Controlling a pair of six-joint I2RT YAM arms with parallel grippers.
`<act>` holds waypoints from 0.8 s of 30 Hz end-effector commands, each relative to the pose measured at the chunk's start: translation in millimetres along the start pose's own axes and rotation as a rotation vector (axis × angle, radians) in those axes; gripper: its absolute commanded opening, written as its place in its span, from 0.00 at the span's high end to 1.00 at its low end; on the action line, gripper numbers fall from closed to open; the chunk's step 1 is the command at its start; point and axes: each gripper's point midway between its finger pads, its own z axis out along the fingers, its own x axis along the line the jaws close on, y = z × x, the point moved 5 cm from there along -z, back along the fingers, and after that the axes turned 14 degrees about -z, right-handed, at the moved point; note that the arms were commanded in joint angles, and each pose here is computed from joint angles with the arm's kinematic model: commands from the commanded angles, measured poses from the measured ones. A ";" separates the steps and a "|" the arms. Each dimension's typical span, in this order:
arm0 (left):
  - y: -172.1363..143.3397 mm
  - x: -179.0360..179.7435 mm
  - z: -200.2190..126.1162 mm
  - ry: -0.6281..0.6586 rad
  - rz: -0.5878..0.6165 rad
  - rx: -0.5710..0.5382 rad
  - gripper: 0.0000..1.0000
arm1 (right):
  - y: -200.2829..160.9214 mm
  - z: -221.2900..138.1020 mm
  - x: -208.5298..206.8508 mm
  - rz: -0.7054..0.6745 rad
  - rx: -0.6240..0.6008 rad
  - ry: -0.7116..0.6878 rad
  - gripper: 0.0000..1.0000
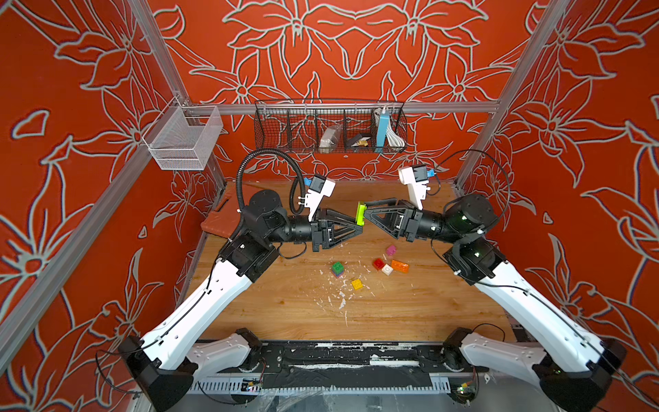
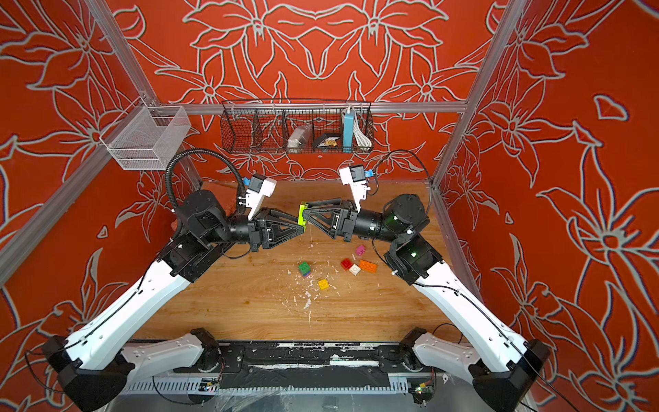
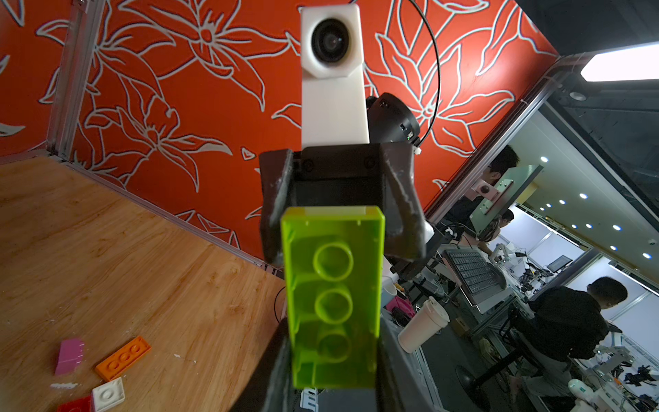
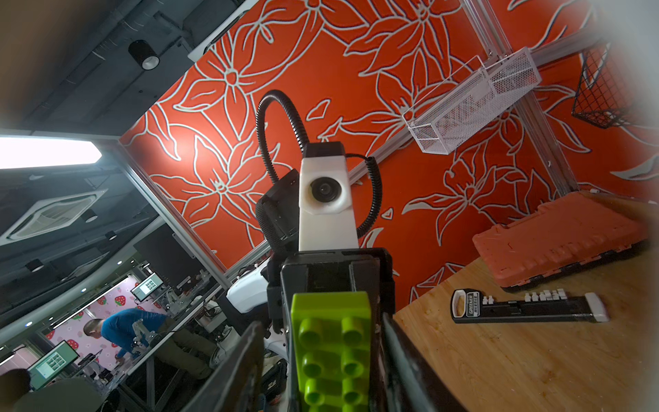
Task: Assemble the letter r with lego
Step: Pick up the lego brick from the center of the board.
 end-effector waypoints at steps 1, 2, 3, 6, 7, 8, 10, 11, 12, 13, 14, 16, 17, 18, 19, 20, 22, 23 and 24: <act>3.8 -19.6 -3.6 -0.039 0.059 -0.005 1.00 | 10.6 1.5 9.2 -0.028 -0.021 0.017 0.50; 3.9 -19.7 -3.6 -0.038 0.058 -0.005 1.00 | 11.0 1.8 9.4 -0.027 -0.021 0.018 0.52; 4.1 -20.2 -3.7 -0.038 0.059 -0.005 1.00 | 11.7 2.2 10.2 -0.031 -0.021 0.020 0.53; 4.0 -18.8 -3.2 -0.033 0.059 -0.001 1.00 | 12.0 3.1 10.9 -0.034 -0.016 0.025 0.55; 4.0 -18.3 -3.0 -0.032 0.058 -0.001 1.00 | 11.8 3.4 10.7 -0.033 -0.016 0.025 0.56; 4.3 -18.6 -3.2 -0.033 0.058 -0.002 1.00 | 11.7 3.6 10.9 -0.033 -0.015 0.026 0.57; 3.9 -18.4 -3.0 -0.036 0.057 -0.002 1.00 | 11.2 3.6 10.6 -0.030 -0.017 0.028 0.58; 3.9 -18.2 -3.0 -0.035 0.057 -0.003 1.00 | 11.8 3.4 11.6 -0.032 -0.020 0.028 0.59; 3.8 -17.8 -2.8 -0.034 0.055 -0.002 1.00 | 12.3 3.3 11.9 -0.031 -0.020 0.028 0.60; 3.9 -18.5 -3.0 -0.035 0.059 -0.002 1.00 | 13.2 3.6 12.1 -0.032 -0.020 0.027 0.61; 4.3 -19.3 -3.2 -0.036 0.061 -0.003 1.00 | 13.9 3.4 12.8 -0.034 -0.021 0.027 0.63; 4.0 -18.1 -2.8 -0.034 0.059 -0.001 1.00 | 14.9 3.4 13.7 -0.037 -0.021 0.030 0.67; 4.1 -18.5 -2.9 -0.035 0.060 -0.002 1.00 | 14.8 3.6 13.6 -0.036 -0.020 0.031 0.69; 3.7 -18.1 -2.8 -0.035 0.059 0.000 1.00 | 14.7 3.8 14.1 -0.034 -0.020 0.033 0.71; 3.8 -17.9 -2.8 -0.034 0.058 -0.001 1.00 | 13.9 4.2 13.2 -0.031 -0.018 0.032 0.72; 3.4 -17.5 -2.7 -0.034 0.057 0.000 1.00 | 13.7 4.2 12.9 -0.029 -0.018 0.031 0.74; 3.9 -18.3 -3.0 -0.034 0.057 -0.002 1.00 | 13.5 4.5 13.3 -0.027 -0.017 0.033 0.77; 4.0 -19.0 -3.2 -0.035 0.059 -0.002 1.00 | 13.8 4.6 13.3 -0.027 -0.017 0.033 0.78; 4.1 -19.0 -3.1 -0.035 0.060 -0.001 1.00 | 14.0 4.4 13.9 -0.029 -0.017 0.034 0.79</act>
